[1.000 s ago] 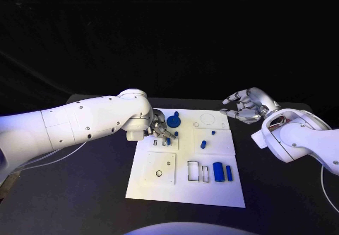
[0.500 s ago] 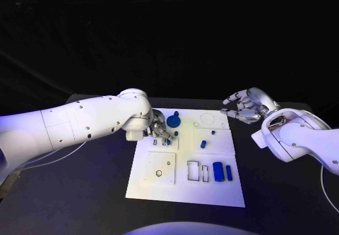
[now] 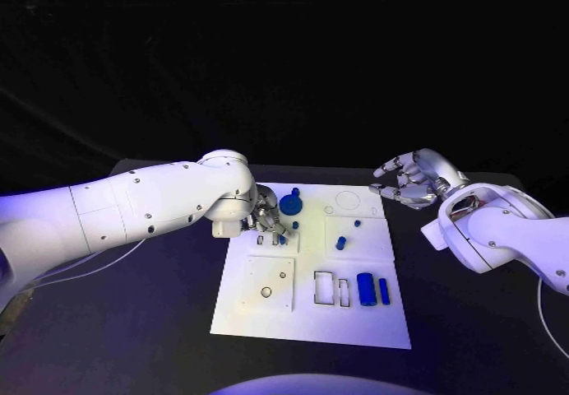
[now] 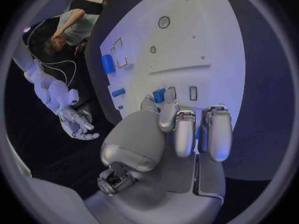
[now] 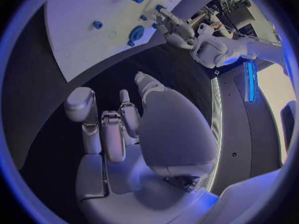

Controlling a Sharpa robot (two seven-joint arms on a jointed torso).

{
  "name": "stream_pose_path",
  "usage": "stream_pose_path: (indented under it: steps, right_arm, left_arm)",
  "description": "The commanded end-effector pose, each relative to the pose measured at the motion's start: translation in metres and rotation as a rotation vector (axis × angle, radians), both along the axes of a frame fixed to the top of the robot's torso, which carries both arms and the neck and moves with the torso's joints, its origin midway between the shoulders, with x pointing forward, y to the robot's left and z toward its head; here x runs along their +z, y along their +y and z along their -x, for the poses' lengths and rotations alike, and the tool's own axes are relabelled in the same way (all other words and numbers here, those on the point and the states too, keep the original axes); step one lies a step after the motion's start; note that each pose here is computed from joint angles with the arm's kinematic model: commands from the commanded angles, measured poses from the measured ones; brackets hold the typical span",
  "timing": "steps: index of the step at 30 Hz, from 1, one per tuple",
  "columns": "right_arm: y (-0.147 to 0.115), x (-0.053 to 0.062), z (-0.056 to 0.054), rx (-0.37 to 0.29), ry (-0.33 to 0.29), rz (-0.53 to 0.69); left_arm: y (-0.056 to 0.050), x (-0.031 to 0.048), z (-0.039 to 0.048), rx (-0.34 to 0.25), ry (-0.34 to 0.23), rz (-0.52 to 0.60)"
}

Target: Assemble the parts on the task board

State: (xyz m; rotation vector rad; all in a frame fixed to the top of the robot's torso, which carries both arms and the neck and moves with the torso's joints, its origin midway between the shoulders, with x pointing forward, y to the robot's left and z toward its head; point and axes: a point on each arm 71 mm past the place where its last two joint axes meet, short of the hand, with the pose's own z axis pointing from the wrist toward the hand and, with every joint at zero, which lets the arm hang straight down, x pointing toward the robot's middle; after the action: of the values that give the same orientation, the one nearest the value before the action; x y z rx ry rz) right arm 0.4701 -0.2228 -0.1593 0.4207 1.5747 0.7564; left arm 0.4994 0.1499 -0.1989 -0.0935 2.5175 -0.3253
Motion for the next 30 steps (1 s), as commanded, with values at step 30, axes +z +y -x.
stream_pose_path:
  steps: [30]
  right_arm:
    - [0.0004,-0.0062,0.0002,0.01,0.035,0.028]
  left_arm:
    - [-0.0014,0.0,-0.0001,0.032,0.025,0.049]
